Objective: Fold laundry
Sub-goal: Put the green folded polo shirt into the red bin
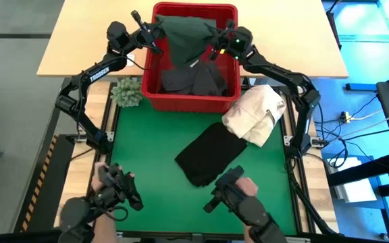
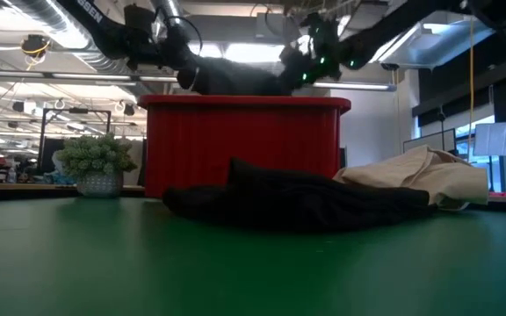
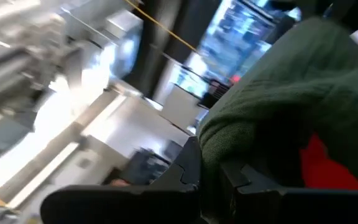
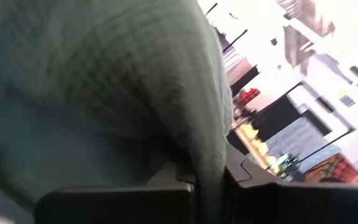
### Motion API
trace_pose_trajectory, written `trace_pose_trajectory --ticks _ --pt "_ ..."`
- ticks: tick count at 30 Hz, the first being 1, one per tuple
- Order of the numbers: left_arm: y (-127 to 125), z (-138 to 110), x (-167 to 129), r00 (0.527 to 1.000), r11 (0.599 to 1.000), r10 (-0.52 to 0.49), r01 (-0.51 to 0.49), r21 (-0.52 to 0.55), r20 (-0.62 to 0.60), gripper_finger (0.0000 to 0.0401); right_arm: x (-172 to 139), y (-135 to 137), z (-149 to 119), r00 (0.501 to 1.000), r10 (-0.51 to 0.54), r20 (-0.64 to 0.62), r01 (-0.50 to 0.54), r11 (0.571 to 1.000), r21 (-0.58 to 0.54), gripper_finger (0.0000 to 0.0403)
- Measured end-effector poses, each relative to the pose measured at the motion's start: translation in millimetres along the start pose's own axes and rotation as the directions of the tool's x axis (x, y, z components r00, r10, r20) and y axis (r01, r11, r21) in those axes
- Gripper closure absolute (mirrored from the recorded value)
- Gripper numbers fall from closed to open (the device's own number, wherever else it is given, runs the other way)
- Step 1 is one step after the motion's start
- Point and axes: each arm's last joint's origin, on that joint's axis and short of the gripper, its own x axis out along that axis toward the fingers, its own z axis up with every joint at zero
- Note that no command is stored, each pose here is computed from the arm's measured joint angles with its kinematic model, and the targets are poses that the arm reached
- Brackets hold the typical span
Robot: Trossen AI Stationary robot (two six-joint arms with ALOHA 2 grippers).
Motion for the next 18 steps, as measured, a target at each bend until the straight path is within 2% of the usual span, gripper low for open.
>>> trace_pose_trajectory --ticks 5,9,13,18 --pt "-20.7 -10.0 2.0 0.984 0.988 -0.157 0.156 -0.022 -0.089 0.0399 15.9 28.6 -28.2 0.992 0.100 -0.081 -0.099 0.995 0.005 0.0389" --pt "-40.1 -8.7 3.3 0.948 0.954 -0.298 0.291 -0.076 -0.113 0.0399 15.8 45.9 -32.1 0.967 0.219 -0.131 -0.218 0.976 0.022 0.0389" --pt "-61.2 4.2 7.3 0.904 0.907 -0.418 0.411 -0.090 -0.087 0.0399 5.4 58.4 -18.0 0.924 0.343 -0.169 -0.350 0.937 -0.014 0.0389" --pt "-90.6 24.4 9.7 0.823 0.826 -0.563 0.558 -0.083 -0.076 0.0399 -16.8 68.2 5.2 0.844 0.489 -0.219 -0.512 0.857 -0.059 0.0389"
